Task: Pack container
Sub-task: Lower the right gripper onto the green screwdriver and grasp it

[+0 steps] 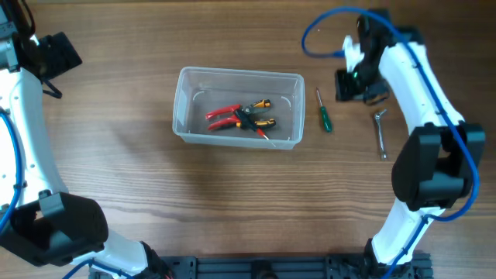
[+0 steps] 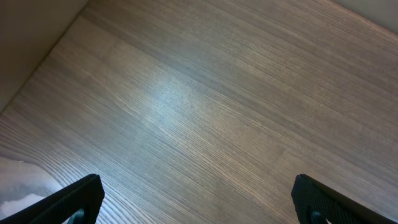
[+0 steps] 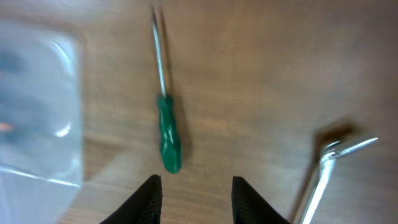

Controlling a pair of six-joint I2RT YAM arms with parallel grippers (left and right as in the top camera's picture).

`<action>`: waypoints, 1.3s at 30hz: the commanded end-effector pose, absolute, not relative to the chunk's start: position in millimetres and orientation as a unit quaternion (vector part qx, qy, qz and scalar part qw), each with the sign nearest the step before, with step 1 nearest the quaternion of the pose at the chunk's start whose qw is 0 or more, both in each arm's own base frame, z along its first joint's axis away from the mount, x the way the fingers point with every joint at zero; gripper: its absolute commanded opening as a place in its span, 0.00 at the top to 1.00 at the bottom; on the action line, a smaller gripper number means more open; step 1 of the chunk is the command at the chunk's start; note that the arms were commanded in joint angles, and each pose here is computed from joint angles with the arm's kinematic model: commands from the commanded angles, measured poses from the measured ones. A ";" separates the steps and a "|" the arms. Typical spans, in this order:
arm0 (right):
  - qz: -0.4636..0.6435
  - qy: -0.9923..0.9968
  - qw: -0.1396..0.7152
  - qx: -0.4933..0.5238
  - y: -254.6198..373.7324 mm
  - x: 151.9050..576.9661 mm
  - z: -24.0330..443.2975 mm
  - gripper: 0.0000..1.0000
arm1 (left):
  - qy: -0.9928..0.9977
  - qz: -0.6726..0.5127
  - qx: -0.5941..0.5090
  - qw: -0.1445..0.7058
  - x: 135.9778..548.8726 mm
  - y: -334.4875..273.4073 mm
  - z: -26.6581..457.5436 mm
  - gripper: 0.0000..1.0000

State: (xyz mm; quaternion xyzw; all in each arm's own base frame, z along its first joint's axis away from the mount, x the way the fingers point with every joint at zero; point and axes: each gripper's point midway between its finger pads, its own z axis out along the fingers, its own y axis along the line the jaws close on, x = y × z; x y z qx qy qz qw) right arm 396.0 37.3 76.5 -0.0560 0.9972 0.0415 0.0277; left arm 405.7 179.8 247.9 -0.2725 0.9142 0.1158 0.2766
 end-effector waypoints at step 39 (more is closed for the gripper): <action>0.101 0.989 0.028 -0.101 60.5 376.1 9.2 0.51 | 0.909 0.118 -0.279 0.287 404.9 181.7 256.9 0.00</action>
